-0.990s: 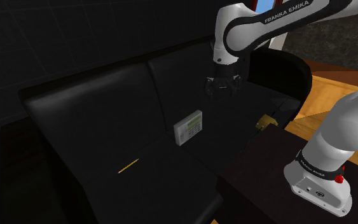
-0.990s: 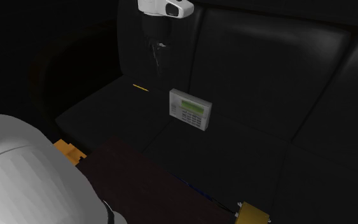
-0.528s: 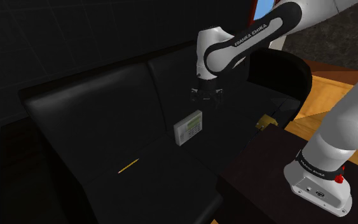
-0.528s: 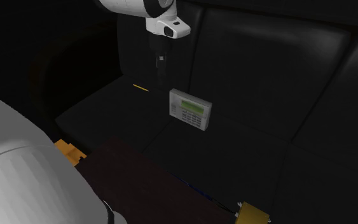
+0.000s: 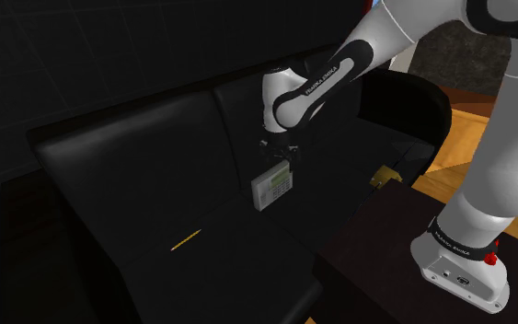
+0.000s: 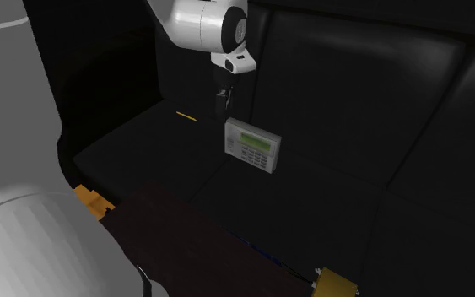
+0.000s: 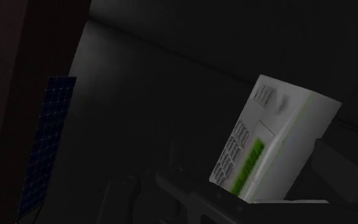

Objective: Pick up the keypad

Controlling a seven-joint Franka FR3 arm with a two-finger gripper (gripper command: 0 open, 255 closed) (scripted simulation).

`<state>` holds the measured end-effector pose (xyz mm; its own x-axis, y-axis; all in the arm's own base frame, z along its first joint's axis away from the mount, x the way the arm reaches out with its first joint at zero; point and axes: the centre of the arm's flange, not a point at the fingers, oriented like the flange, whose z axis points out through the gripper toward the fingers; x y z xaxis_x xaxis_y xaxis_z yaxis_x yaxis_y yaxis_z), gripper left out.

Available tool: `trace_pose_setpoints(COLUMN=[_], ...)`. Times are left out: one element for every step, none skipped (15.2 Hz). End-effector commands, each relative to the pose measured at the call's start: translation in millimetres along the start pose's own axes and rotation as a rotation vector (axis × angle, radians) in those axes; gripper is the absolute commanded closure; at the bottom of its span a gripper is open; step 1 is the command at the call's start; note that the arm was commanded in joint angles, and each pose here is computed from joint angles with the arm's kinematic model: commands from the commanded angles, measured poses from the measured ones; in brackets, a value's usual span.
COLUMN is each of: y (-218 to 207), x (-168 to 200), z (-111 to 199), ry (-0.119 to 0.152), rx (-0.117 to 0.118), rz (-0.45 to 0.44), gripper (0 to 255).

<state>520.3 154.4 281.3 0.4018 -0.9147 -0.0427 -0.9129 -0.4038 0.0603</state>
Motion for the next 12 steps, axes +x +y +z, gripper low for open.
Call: trace_pose_setpoints(y=[-20,-29,-37,-46,-54,-62,-70,-74,-75,-75,-75,-76], x=[6,11,15,20,25,30,35,39,39,40,40,40], z=[19,28,38,47,56,65,74,80,86,91,96,101], ry=[0.002,0.003,0.004,0.005,0.006,0.007,0.007,0.008,0.008,0.008,0.008,0.008], rx=[-0.002,-0.003,-0.004,-0.005,-0.006,-0.007,-0.008,-0.008,-0.008,-0.008,-0.008,-0.008], rz=[0.075,0.111,0.146,0.181,0.217,0.252,0.287,0.310,0.310,0.310,0.310,0.310], gripper=[0,0,0,0,0,0,0,0,0,0,0,0])
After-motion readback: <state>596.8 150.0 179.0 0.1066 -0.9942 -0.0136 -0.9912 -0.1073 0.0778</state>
